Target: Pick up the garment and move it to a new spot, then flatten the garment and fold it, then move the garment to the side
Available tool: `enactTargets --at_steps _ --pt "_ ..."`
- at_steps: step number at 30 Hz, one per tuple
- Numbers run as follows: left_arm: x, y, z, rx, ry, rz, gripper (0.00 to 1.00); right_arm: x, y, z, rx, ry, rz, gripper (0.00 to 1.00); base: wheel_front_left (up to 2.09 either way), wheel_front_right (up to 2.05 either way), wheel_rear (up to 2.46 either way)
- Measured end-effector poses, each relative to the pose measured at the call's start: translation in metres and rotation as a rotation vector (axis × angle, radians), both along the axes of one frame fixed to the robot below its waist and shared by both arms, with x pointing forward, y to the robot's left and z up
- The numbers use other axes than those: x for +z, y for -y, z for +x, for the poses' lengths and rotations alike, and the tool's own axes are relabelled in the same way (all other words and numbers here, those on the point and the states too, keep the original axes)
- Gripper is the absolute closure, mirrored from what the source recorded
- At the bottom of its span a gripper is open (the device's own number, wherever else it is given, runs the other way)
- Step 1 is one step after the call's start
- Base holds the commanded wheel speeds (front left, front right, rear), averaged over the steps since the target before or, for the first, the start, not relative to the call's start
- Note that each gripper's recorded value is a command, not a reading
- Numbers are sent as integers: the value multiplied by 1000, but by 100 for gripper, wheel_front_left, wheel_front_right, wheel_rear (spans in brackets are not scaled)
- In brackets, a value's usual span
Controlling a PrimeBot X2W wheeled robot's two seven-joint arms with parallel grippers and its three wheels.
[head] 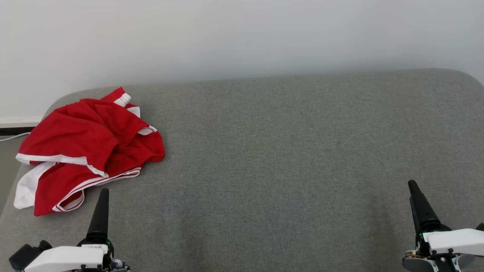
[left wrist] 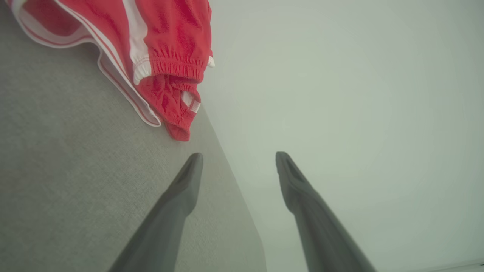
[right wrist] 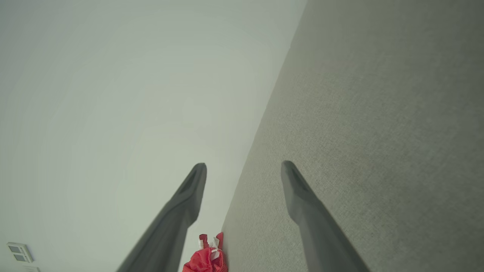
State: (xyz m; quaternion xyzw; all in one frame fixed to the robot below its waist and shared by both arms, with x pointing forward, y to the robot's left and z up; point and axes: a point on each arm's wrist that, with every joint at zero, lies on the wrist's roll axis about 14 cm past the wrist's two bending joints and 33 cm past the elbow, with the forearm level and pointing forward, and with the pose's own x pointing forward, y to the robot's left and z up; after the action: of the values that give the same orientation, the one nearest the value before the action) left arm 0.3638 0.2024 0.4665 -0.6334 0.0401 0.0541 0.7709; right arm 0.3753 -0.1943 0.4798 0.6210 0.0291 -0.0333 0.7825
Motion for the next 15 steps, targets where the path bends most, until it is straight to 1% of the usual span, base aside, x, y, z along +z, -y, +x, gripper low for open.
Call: enactTargets --at_steps 8,9,15 --pt "19 -4 7 -12 51 176 0 15 -5 8 38 41 -190 0 0 0 0" --pt "21 -4 7 -18 55 220 0 16 -8 9 55 43 -235 0 0 0 0" --pt "27 -6 8 -31 60 355 0 22 -12 12 72 63 -362 0 0 0 0"
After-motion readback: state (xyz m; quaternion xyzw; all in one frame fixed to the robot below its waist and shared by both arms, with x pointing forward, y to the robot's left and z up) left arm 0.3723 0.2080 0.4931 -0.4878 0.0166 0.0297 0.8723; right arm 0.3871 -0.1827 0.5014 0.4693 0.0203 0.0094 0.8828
